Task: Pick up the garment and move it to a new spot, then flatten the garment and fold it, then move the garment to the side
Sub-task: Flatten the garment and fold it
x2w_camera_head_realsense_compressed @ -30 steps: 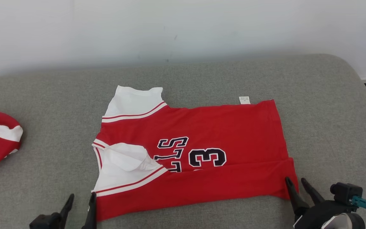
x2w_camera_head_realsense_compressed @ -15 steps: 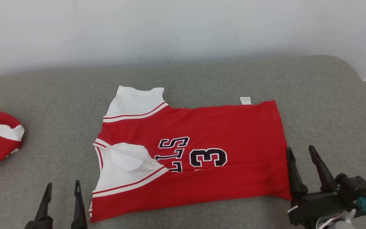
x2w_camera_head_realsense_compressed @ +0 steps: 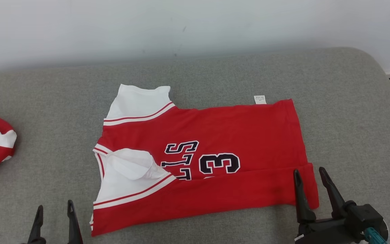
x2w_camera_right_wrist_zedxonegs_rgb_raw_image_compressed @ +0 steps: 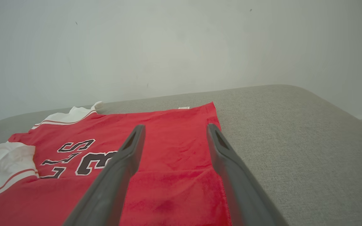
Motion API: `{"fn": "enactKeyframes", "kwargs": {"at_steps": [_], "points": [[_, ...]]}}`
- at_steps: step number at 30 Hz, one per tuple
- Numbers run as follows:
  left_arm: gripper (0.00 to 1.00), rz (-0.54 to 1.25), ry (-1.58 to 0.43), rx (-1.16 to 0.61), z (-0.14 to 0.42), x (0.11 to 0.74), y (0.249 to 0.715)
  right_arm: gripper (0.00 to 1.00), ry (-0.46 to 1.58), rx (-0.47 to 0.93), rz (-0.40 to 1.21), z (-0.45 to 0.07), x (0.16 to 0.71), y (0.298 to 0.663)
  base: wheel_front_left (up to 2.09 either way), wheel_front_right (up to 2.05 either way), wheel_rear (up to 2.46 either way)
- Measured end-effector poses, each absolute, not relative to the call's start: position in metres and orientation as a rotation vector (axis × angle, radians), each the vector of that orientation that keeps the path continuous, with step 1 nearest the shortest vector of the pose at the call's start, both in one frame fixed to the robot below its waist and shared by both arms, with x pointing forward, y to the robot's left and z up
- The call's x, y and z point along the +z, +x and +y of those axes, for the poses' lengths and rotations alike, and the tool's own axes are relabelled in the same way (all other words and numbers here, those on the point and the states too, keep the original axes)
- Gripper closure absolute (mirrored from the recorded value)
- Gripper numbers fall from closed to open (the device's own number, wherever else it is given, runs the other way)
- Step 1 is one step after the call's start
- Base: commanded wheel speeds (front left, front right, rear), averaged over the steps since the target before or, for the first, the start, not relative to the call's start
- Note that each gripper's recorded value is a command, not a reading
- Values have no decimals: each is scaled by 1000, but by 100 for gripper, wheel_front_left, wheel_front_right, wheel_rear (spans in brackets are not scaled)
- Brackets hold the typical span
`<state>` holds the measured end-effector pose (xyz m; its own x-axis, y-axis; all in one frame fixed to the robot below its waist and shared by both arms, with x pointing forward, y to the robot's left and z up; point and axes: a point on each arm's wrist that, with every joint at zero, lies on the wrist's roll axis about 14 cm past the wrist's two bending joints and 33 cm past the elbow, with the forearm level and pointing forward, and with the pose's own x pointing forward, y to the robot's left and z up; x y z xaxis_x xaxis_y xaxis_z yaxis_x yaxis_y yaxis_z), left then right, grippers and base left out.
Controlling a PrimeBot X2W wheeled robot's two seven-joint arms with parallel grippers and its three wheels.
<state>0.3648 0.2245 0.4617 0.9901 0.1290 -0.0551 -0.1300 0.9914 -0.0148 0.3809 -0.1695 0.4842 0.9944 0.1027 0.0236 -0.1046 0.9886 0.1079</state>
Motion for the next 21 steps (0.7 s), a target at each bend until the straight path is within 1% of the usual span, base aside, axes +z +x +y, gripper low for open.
{"fn": "enactKeyframes", "kwargs": {"at_steps": [5, 9, 14, 17, 21], "points": [[0, 43, -27, 118, 224, 465, 370, 0, 101, 90, -30, -174, 488, 380, 0, 0, 0], [0, 0, -30, 64, 219, 478, 391, 0, 93, 91, -71, -176, 502, 389, 0, 0, 0], [0, -66, 49, -42, 215, 507, 441, 0, 83, 97, -130, -180, 524, 408, 0, 0, 0], [0, -41, 96, -107, 209, 512, 474, 0, 79, 89, -151, -188, 534, 421, 0, 0, 0], [0, -18, 115, -222, 184, 537, 522, 0, 77, 61, -104, -203, 525, 438, 0, 0, 0]]}}
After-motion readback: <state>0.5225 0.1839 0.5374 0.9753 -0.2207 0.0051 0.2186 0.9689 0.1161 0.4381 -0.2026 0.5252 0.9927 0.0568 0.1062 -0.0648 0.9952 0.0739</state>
